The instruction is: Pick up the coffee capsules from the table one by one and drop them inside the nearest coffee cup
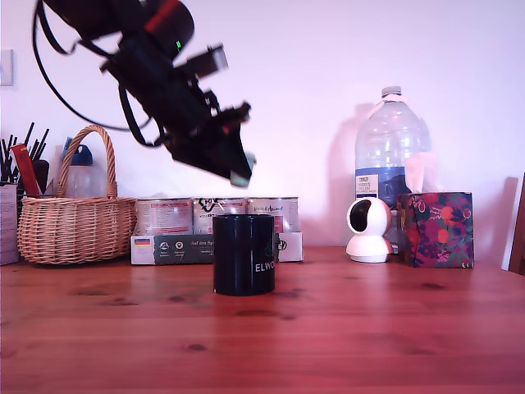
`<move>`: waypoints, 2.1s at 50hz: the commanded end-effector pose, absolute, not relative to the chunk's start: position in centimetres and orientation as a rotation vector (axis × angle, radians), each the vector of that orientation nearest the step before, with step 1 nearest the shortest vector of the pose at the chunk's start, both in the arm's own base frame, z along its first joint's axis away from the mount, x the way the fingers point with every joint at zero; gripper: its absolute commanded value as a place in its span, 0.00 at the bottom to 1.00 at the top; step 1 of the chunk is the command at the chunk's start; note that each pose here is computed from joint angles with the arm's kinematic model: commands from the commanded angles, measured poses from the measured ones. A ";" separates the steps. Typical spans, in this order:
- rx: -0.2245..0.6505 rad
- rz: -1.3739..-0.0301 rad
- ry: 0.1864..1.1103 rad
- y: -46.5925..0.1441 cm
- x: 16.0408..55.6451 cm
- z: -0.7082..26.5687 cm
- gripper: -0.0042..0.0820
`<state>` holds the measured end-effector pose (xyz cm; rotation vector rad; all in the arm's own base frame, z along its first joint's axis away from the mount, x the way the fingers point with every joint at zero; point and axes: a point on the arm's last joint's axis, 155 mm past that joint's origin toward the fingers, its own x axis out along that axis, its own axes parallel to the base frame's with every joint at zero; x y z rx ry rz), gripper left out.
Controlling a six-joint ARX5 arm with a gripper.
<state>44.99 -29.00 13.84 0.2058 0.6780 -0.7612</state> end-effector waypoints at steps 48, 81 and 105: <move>0.213 -0.764 0.712 -29.0 44.6 13.2 0.18; 0.218 -0.750 0.713 -28.7 44.6 13.6 0.92; 0.211 -0.778 0.748 -27.9 42.6 15.2 0.03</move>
